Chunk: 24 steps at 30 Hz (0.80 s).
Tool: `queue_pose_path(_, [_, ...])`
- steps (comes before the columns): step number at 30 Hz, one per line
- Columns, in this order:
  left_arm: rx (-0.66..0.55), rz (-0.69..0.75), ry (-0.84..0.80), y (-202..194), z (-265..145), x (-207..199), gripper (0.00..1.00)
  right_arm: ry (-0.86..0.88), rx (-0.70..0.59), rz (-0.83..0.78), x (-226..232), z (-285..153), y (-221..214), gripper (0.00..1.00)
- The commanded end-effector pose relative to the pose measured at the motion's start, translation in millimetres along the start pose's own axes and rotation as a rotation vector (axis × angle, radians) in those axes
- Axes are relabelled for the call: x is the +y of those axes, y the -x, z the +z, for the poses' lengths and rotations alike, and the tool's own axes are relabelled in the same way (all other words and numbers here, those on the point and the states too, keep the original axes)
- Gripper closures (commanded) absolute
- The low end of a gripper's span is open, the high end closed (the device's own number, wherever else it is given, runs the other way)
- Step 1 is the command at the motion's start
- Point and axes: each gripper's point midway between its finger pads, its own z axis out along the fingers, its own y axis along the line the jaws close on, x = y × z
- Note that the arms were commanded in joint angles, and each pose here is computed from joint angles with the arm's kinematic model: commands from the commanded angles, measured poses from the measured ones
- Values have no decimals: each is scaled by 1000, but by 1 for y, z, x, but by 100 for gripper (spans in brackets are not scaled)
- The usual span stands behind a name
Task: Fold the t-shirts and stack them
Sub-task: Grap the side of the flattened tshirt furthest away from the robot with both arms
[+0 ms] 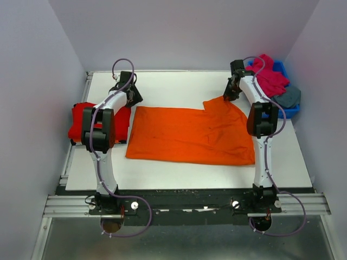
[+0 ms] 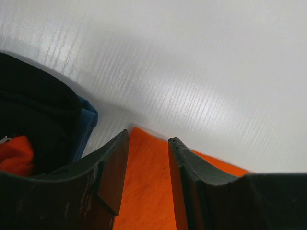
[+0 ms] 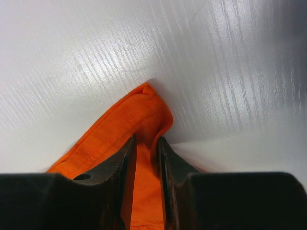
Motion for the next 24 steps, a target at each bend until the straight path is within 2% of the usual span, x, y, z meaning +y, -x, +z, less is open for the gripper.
queue_pose_path(1, [42, 15, 5, -6, 12, 3, 47, 7, -60, -10, 5, -11, 15, 68])
queue_pose_path(7, [69, 17, 19, -10, 23, 4, 48, 3, -109, -18, 0, -14, 32, 68])
queue_pose_path(10, [84, 14, 35, -14, 30, 7, 51, 20, -111, -20, 0, -15, 34, 81])
queue_pose_path(14, [94, 17, 58, -17, 35, 10, 52, 38, -120, -25, 2, -16, 35, 91])
queue_pose_path(18, [99, 21, 73, -19, 34, 14, 55, 49, -120, -33, 4, -16, 35, 98])
queue_pose_path(21, [106, 24, 76, -23, 32, 16, 58, 54, -128, -36, 4, -17, 36, 99])
queue_pose_path(23, [102, 33, 68, -27, 30, 15, 69, 61, -141, -37, 6, -21, 39, 99])
queue_pose_path(24, [94, 35, 54, -28, 30, 14, 78, 62, -146, -38, 5, -21, 39, 99])
